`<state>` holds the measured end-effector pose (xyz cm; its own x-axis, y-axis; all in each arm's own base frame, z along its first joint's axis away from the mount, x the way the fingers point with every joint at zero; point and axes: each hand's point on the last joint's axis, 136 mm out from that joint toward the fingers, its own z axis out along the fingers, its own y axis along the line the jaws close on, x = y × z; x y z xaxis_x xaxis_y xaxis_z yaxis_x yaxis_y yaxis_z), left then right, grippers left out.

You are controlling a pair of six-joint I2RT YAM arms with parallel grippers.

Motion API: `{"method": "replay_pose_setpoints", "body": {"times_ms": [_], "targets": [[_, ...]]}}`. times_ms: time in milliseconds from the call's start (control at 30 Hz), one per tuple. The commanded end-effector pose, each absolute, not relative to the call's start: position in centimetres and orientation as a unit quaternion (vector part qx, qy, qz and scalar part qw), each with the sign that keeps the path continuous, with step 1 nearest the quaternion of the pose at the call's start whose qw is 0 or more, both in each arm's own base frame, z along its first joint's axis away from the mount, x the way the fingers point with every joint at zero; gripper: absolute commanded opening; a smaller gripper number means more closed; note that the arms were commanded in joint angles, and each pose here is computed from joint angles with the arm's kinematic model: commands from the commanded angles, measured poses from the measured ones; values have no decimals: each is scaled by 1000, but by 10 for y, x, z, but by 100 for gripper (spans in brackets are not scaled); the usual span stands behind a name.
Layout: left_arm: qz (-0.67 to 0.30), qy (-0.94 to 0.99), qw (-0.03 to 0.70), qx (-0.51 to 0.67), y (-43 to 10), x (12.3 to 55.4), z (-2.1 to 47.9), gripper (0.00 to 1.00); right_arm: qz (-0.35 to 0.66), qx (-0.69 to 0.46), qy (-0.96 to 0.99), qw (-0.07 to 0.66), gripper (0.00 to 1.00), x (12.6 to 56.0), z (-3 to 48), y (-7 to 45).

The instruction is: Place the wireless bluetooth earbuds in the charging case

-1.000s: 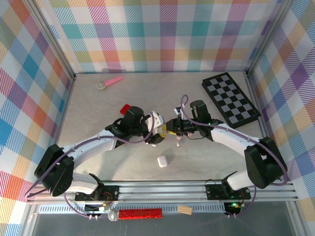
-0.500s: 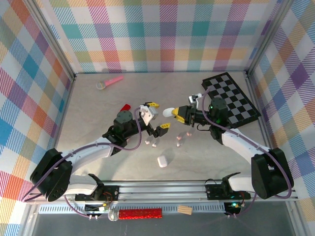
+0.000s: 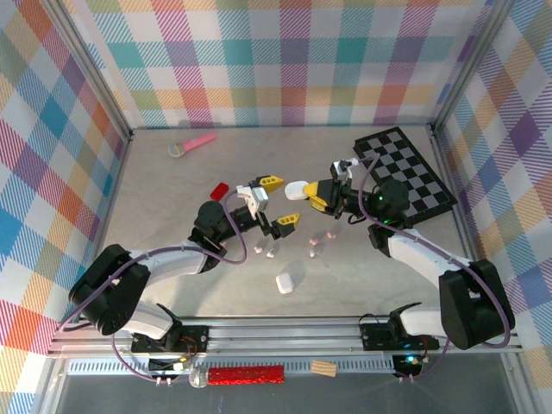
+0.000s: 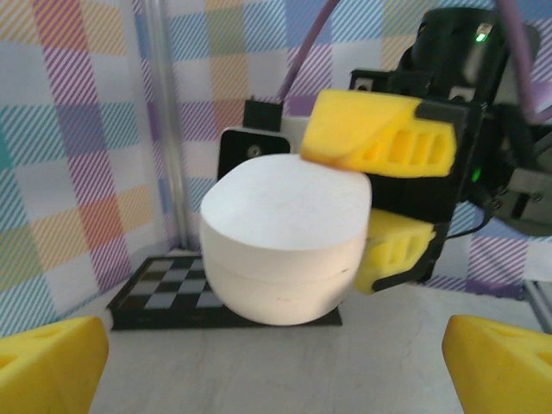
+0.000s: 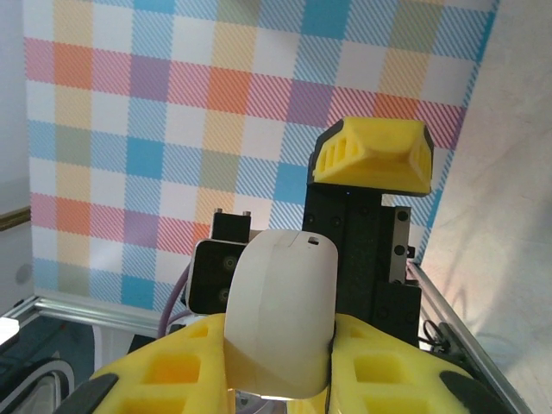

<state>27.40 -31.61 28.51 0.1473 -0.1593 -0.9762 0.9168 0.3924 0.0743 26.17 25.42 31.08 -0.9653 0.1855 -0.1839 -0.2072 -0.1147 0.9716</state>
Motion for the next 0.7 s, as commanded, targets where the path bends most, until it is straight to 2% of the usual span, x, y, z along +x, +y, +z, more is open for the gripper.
{"method": "replay_pose_setpoints", "body": {"times_ms": [0, 167, 667], "targets": [[-437, 446, 680, 383, -318, 261, 315, 96, 765, -36, 625, 151, 17, 253, 331, 250], [-442, 435, 682, 388, -323, 263, 319, 82, 769, -39, 621, 144, 17, 251, 335, 250], [-456, 400, 674, 422, -332, 255, 330, 62, 766, -32, 626, 145, 16, 251, 334, 250]]}}
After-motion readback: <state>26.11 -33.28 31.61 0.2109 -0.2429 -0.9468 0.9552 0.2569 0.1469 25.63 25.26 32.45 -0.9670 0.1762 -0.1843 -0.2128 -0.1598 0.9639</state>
